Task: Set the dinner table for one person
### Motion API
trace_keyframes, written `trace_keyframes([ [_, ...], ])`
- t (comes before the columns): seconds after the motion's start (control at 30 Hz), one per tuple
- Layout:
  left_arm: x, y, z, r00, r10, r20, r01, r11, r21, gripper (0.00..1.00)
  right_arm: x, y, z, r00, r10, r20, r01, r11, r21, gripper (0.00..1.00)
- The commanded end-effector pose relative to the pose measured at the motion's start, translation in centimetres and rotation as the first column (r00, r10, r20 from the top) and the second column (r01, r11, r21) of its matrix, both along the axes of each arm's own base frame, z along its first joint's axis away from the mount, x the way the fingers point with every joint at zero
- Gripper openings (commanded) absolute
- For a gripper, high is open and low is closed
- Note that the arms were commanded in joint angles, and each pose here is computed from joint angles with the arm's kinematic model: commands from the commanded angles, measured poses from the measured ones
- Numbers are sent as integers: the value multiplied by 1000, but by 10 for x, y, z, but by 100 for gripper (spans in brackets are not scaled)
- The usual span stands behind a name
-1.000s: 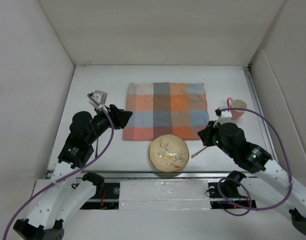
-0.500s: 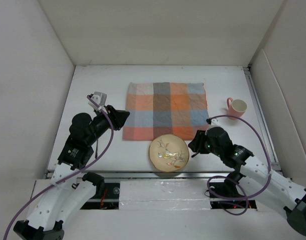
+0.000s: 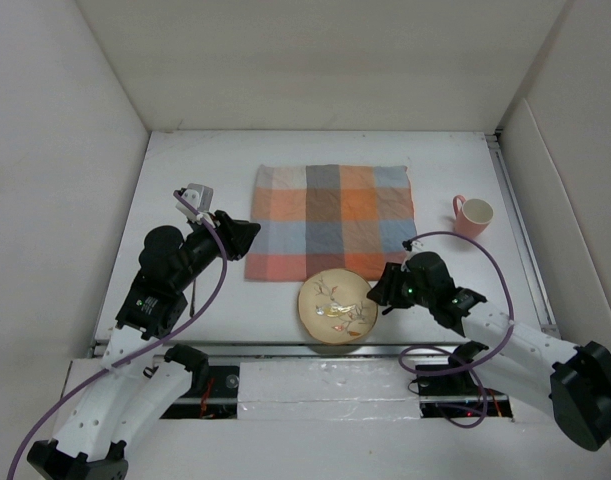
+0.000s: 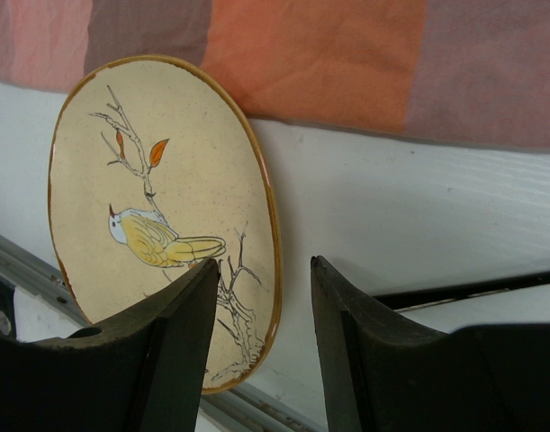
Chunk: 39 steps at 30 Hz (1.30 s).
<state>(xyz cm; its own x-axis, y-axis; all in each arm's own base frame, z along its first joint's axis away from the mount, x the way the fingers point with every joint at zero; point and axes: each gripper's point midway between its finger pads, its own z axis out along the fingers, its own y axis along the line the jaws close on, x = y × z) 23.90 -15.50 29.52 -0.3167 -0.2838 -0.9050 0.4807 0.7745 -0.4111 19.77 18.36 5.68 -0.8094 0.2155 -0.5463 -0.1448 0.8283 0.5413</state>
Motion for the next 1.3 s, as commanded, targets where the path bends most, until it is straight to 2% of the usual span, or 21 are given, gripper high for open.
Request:
trace_keyframes([
  [0.0, 2, -1, 10, 999, -3, 48, 3, 1000, -12, 29, 11, 18, 10, 996, 60, 60, -64, 995, 81, 51],
  [0.17, 1, -1, 11, 999, -4, 52, 5, 1000, -14, 29, 9, 13, -3, 998, 45, 36, -47, 997, 67, 48],
  [0.43, 1, -2, 11, 999, -10, 52, 11, 1000, -16, 29, 5, 15, -20, 999, 46, -1, -45, 992, 121, 41],
  [0.67, 2, -2, 10, 999, -5, 50, 6, 1000, -14, 29, -1, 22, -28, 996, 83, -20, -79, 984, 160, 28],
  [0.83, 3, 0, 10, 999, 7, 49, -6, 1000, -13, 30, -5, 24, -22, 994, 108, -6, -105, 979, 177, 1],
  [1.0, 4, 0, 10, 999, 10, 49, -9, 1000, -13, 30, -7, 30, 5, 991, 126, 45, -133, 964, 232, 0],
  [1.27, 5, 0, 10, 999, 13, 49, -12, 1000, -13, 30, 25, 34, 97, 971, 12, 239, -108, 913, 393, 0],
])
